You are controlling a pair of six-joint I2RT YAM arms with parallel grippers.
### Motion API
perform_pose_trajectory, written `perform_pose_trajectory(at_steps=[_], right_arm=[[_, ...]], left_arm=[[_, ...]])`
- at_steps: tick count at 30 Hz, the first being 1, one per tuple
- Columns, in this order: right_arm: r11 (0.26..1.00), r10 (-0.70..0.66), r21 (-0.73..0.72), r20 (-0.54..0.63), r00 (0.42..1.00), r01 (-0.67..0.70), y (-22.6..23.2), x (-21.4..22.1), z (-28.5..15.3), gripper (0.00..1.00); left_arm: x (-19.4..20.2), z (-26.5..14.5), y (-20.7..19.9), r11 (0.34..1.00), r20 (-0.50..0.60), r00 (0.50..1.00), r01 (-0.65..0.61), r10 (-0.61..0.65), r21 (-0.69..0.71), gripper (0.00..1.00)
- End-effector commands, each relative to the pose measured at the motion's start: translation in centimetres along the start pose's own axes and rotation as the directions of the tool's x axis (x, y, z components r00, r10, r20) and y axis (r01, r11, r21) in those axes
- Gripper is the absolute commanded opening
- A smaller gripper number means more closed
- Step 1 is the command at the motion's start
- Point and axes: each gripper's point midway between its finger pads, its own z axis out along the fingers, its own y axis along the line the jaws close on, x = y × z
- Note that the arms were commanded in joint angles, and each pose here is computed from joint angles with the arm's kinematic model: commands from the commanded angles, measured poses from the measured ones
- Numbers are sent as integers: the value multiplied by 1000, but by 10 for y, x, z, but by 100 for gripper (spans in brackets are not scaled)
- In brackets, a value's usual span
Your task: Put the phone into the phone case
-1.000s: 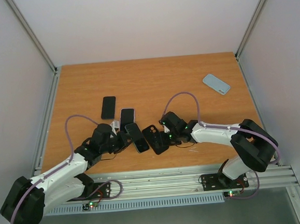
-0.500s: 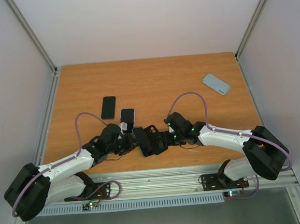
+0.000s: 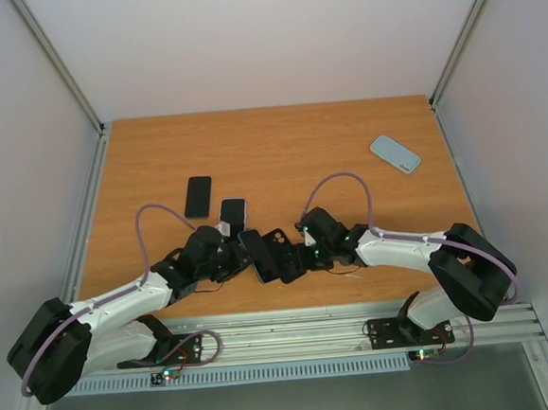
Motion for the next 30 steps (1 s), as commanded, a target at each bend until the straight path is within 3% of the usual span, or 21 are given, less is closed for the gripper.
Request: perform_pose_trajectory(at_steps=[1,7,13,30], right_arm=[[993,-8,-117,-42,999,3,26,7,10,89],[980,-29,-198,-51,998,19,46,10,7,88],[992,-46,-118,19,999,48,31,0,-5,89],[989,69,-134,52,996,-61,11,-37,-2,83]], left_arm=[[-13,-9,-23,998,65,998,-30,26,58,0],[-14,-8,-25,998,57,998,-24,22,51,0],[-13,1,-31,998,14,999,-48,48,35,0],[-3,32,-33,995,-149,985,-94,91,-12,0]])
